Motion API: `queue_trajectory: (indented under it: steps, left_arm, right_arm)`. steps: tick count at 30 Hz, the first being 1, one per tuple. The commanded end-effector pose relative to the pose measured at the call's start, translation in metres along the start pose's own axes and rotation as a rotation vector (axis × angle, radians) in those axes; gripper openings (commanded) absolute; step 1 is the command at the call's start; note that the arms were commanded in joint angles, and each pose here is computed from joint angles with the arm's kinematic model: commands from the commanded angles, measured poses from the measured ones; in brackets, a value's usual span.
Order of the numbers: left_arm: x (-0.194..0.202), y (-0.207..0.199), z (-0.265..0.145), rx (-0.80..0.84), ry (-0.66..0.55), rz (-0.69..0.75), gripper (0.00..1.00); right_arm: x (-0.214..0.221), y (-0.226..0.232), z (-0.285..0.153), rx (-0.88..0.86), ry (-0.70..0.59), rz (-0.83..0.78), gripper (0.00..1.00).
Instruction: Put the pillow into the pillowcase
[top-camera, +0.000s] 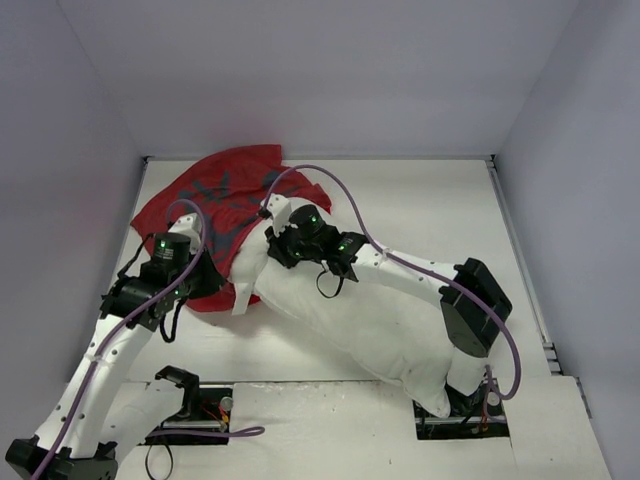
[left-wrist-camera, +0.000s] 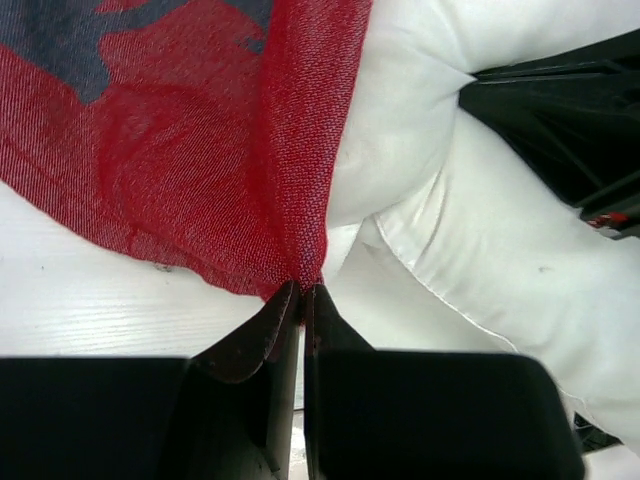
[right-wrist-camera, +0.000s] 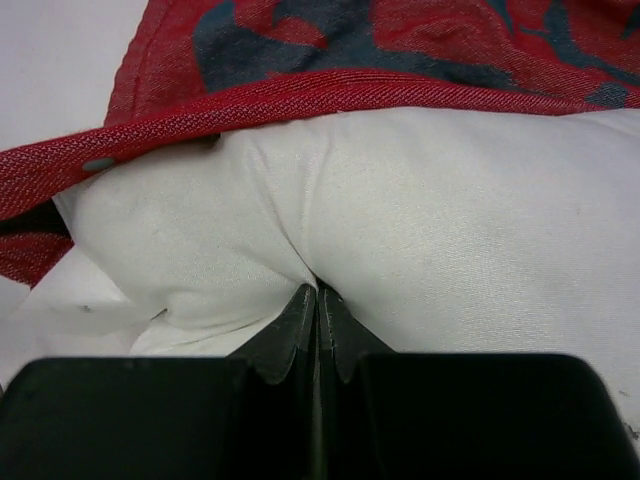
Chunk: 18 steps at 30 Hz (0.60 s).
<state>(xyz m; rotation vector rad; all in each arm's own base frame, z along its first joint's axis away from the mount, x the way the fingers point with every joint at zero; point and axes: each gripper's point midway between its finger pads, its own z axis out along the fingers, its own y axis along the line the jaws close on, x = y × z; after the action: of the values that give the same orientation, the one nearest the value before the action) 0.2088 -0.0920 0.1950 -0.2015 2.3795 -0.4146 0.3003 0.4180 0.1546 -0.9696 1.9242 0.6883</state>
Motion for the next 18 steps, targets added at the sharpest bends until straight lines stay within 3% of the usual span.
queue_trajectory:
  steps: [1,7,9,13,18]
  left_arm:
    - [-0.027,-0.025,-0.018,0.090,-0.047,0.023,0.00]
    - [-0.045,-0.080,-0.048,0.321,-0.013,-0.001,0.00]
    - [-0.033,-0.096,-0.050,0.374,0.045,-0.020,0.00]
    - [-0.009,-0.095,-0.035,0.312,0.060,-0.042,0.00]
    - [-0.006,-0.111,-0.030,0.374,0.081,-0.136,0.00]
  right_arm:
    - [-0.026,-0.024,-0.009,0.092,-0.059,0.002,0.00]
    - [0.002,0.016,0.018,-0.023,-0.009,0.034,0.00]
    - [0.005,0.022,0.020,-0.049,-0.029,0.074,0.00]
    - [0.012,0.024,0.027,-0.072,-0.023,0.079,0.00]
    - [0.025,0.032,0.033,-0.115,-0.004,0.112,0.00]
